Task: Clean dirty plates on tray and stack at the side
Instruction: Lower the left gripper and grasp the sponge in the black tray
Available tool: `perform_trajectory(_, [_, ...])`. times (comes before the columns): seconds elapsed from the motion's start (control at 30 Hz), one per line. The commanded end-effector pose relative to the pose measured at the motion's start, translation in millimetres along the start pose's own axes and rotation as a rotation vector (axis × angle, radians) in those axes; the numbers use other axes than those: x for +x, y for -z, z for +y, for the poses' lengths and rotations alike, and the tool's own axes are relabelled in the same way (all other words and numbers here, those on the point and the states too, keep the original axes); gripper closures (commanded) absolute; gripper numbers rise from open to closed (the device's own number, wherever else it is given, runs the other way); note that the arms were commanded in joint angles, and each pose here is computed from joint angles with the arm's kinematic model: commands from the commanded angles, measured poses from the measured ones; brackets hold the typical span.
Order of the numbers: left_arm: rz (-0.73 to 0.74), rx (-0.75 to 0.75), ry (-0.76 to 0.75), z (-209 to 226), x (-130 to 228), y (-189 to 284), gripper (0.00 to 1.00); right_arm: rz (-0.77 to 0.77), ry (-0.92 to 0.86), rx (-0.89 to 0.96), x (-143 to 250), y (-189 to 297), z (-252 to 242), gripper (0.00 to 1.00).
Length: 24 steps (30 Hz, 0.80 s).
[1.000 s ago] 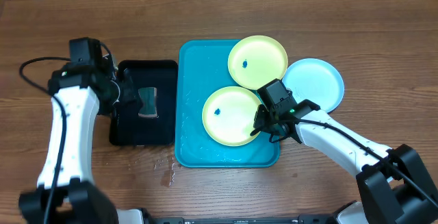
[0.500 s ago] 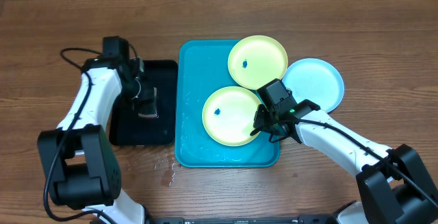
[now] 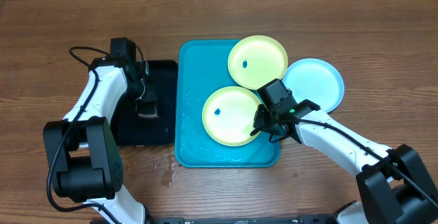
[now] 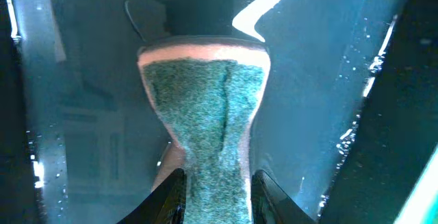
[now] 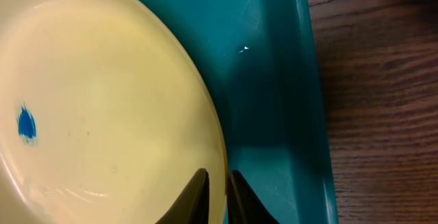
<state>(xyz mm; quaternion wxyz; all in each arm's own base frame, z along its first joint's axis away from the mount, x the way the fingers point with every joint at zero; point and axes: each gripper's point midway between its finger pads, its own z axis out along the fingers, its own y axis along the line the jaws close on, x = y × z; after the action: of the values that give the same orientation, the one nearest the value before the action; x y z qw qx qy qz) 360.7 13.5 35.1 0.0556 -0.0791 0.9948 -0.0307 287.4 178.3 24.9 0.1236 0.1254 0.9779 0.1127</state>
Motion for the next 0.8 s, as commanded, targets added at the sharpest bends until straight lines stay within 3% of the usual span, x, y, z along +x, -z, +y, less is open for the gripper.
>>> perform_trajectory(0.0, [-0.002,-0.034,-0.022,5,-3,-2,0.67,0.005,-0.002,0.004,1,-2,-2,0.88])
perform_trajectory(0.77, [-0.013,-0.035,-0.024,7,1,-20,0.77,0.005,-0.002,0.004,1,-2,-2,0.88])
